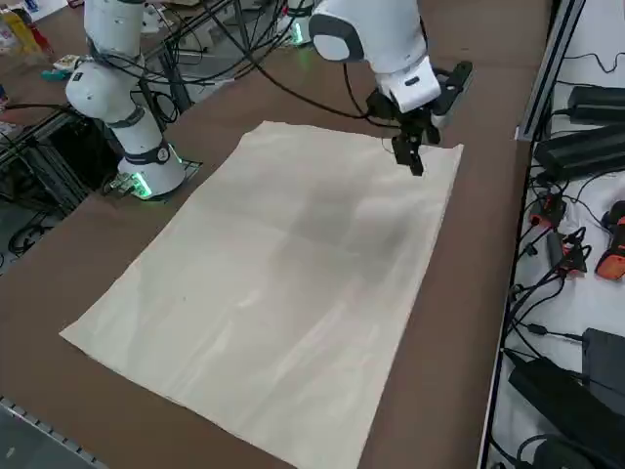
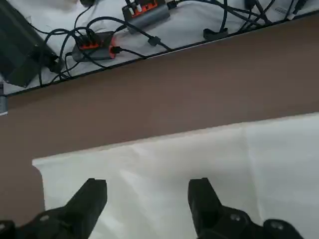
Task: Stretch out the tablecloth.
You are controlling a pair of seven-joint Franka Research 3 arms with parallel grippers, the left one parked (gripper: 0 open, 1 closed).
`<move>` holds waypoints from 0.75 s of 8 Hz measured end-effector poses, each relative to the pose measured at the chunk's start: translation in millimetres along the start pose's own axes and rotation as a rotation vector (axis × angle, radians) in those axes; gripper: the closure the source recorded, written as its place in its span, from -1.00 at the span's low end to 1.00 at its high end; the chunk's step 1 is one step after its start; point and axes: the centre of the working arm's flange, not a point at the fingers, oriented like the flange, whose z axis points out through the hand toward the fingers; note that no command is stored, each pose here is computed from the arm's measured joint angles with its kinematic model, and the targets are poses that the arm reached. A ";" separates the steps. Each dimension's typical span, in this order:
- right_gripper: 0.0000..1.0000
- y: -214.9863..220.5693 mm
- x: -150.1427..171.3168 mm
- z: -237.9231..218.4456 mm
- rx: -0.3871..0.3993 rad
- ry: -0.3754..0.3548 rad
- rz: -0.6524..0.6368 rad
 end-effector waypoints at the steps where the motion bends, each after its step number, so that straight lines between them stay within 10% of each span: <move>1: -1.00 -2.4 -1.2 -12.7 0.001 -0.009 -0.009; 6: -1.00 24.9 -23.1 -132.9 -0.138 -0.131 -0.109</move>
